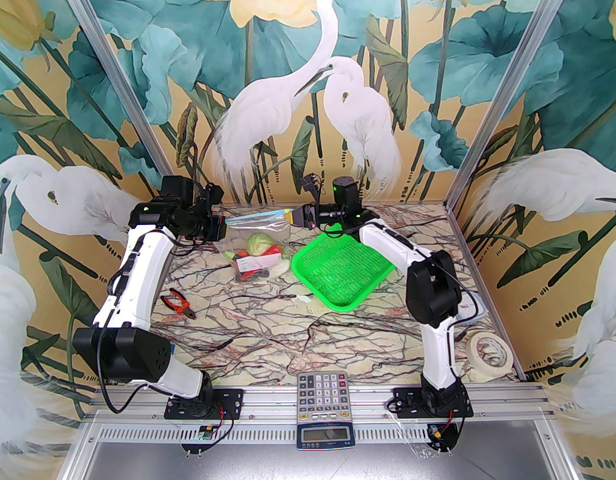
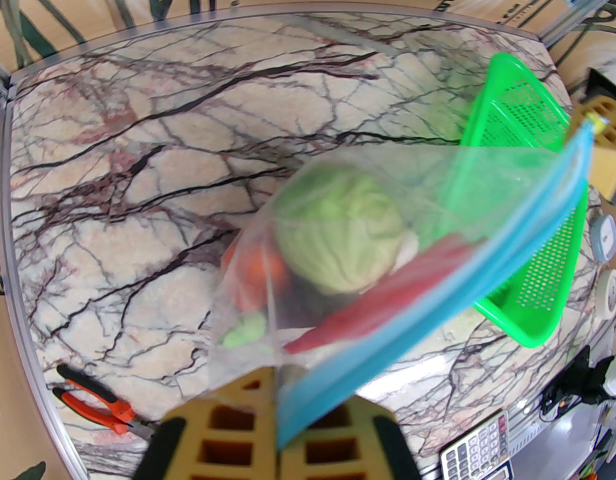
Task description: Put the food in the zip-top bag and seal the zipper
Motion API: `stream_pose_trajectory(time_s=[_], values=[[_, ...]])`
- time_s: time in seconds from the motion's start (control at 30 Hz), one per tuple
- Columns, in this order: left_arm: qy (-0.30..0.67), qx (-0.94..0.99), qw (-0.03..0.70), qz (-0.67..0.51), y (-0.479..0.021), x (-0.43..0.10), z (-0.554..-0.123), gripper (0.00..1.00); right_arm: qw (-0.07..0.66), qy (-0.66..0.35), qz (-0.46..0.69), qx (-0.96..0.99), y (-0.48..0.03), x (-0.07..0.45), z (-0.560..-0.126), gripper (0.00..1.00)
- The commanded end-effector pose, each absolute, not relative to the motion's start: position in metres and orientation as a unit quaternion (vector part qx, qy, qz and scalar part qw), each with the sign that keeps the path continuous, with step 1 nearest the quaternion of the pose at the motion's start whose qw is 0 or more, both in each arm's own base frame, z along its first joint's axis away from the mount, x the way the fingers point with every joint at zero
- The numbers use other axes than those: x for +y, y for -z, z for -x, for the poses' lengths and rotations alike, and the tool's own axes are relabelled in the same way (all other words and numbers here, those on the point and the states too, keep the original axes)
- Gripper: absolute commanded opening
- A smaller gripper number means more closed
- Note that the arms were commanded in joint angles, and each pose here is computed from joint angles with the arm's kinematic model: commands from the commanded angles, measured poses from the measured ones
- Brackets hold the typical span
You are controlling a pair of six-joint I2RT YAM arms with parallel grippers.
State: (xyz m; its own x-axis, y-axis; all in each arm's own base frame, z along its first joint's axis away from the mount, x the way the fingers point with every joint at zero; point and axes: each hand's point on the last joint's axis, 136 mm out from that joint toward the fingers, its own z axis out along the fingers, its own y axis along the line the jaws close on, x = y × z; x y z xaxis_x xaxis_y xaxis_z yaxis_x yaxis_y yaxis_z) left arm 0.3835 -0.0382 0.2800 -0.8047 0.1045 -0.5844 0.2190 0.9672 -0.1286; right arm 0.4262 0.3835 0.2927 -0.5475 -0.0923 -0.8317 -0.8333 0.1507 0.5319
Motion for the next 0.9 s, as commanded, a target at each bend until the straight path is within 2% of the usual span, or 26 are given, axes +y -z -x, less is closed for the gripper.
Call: stream_pose_trajectory(time_s=[0.0, 0.17, 0.6, 0.87], values=[[0.068, 0.952, 0.293, -0.058, -0.279, -0.023, -0.387, 0.02, 0.38, -0.533, 0.351, 0.669, -0.33, 0.365, -0.43, 0.04], [0.101, 0.953, 0.28, -0.059, -0.272, -0.033, -0.39, 0.0, 0.371, -0.561, 0.354, 0.65, -0.339, 0.371, -0.423, 0.15], [0.147, 0.948, 0.276, -0.058, -0.272, -0.047, -0.397, 0.0, 0.34, -0.576, 0.357, 0.652, -0.318, 0.385, -0.414, 0.59], [0.191, 0.939, 0.282, -0.04, -0.279, -0.048, -0.4, 0.0, 0.327, -0.578, 0.352, 0.66, -0.303, 0.389, -0.416, 0.6]])
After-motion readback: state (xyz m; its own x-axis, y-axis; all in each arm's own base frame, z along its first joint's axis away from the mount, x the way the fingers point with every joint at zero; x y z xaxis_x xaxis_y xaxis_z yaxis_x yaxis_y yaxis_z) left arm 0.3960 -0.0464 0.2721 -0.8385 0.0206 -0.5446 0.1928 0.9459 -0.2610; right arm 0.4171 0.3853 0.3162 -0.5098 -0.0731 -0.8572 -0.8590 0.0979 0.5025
